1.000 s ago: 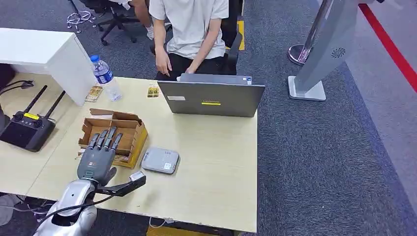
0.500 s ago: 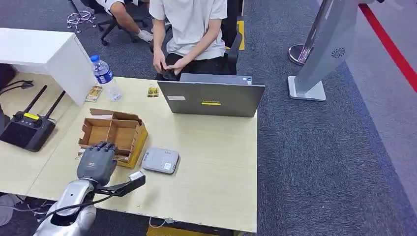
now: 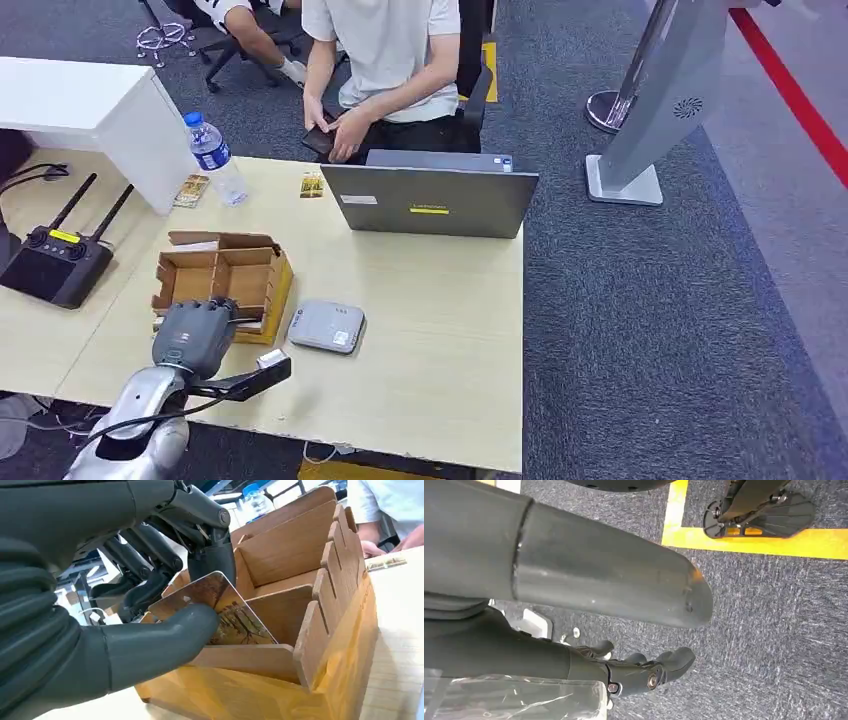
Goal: Pass the card to the sensor for recognition and then transmit it.
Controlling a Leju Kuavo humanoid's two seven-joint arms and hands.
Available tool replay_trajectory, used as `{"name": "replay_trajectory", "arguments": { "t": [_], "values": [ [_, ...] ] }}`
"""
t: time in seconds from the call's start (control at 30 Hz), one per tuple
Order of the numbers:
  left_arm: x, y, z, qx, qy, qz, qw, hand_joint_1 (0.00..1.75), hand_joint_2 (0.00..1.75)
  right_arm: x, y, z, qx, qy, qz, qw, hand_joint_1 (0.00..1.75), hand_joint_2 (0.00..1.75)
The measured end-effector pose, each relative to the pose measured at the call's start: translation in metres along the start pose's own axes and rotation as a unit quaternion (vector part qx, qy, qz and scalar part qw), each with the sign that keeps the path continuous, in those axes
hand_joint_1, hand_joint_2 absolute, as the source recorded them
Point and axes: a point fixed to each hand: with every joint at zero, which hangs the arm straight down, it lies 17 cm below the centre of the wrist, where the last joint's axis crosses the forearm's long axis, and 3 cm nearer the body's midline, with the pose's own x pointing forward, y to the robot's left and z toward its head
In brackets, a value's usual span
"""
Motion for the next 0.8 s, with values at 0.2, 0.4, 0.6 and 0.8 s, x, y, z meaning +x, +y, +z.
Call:
{"name": "replay_trajectory", "arguments": {
  "t": [0.2,0.4,0.6,0.8],
  "values": [
    [0.009,0.009,0.008,0.022,-0.016,0.004,1.000,1.75,1.75,-0.001,0.000,0.000,0.000,0.000,0.001,1.000,0.00,0.00],
    [0.044,0.070,0.032,0.116,-0.074,-0.007,0.990,1.75,1.75,-0.002,-0.001,0.000,-0.002,0.005,-0.017,1.000,0.00,0.00],
    [0.078,0.147,0.070,0.242,-0.127,-0.024,0.962,1.75,1.75,-0.003,-0.003,-0.001,-0.003,0.008,-0.033,0.999,0.00,0.00],
    [0.083,0.225,0.059,0.331,-0.137,0.015,0.933,1.75,1.75,-0.001,-0.003,-0.001,-0.003,0.004,-0.016,1.000,0.00,0.00]
  ]
}}
